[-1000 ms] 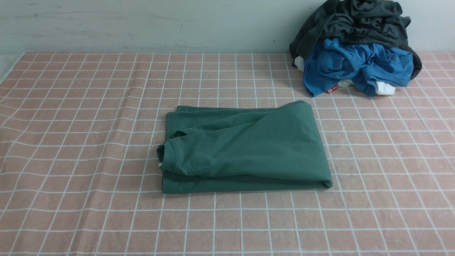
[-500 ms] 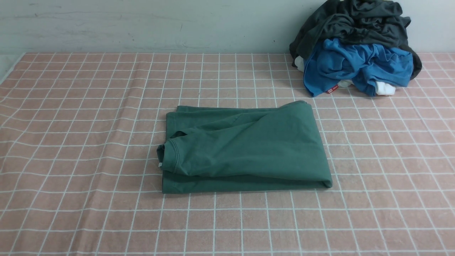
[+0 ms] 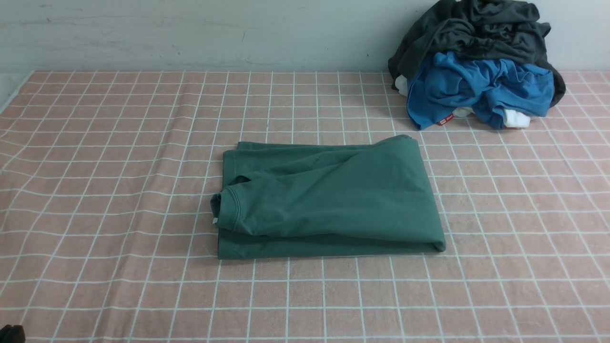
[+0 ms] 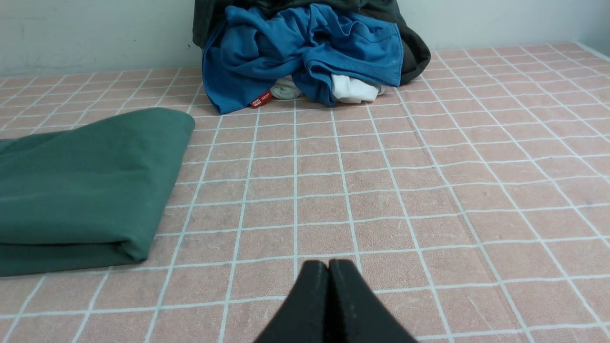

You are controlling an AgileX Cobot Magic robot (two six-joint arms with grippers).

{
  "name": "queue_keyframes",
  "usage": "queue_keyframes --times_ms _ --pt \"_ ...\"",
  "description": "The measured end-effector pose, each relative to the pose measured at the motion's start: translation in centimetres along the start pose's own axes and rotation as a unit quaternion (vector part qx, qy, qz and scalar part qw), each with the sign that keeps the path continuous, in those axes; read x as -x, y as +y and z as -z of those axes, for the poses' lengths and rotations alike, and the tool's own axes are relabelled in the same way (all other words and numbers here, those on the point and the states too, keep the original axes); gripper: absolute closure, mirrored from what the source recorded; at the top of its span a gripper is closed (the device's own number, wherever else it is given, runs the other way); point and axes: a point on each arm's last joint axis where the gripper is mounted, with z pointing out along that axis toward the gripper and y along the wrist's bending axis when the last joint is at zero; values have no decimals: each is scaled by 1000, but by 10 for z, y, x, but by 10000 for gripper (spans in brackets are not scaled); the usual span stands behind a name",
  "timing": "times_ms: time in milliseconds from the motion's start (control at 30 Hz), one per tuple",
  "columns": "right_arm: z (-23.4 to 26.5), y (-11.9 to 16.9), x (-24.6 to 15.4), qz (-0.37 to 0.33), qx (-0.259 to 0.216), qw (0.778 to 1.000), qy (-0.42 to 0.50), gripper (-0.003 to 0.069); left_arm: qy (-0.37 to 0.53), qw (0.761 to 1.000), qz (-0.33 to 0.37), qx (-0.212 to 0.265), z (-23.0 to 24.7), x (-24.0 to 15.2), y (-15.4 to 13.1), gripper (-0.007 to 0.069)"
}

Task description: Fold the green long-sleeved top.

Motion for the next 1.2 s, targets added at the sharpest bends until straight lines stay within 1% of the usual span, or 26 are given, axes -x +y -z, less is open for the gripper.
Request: queue_keyframes --times_ms 67,267,533,1200 --pt "0 0 0 0 0 1000 1 673 0 1000 -2 -7 0 0 -1 629" --pt "0 0 0 0 0 1000 1 673 0 1000 -3 -7 0 0 -1 629" --pt "0 0 0 0 0 1000 1 673 1 1000 0 7 0 0 1 629" --pt "0 0 0 0 0 1000 1 673 1 1000 0 8 0 0 1 629"
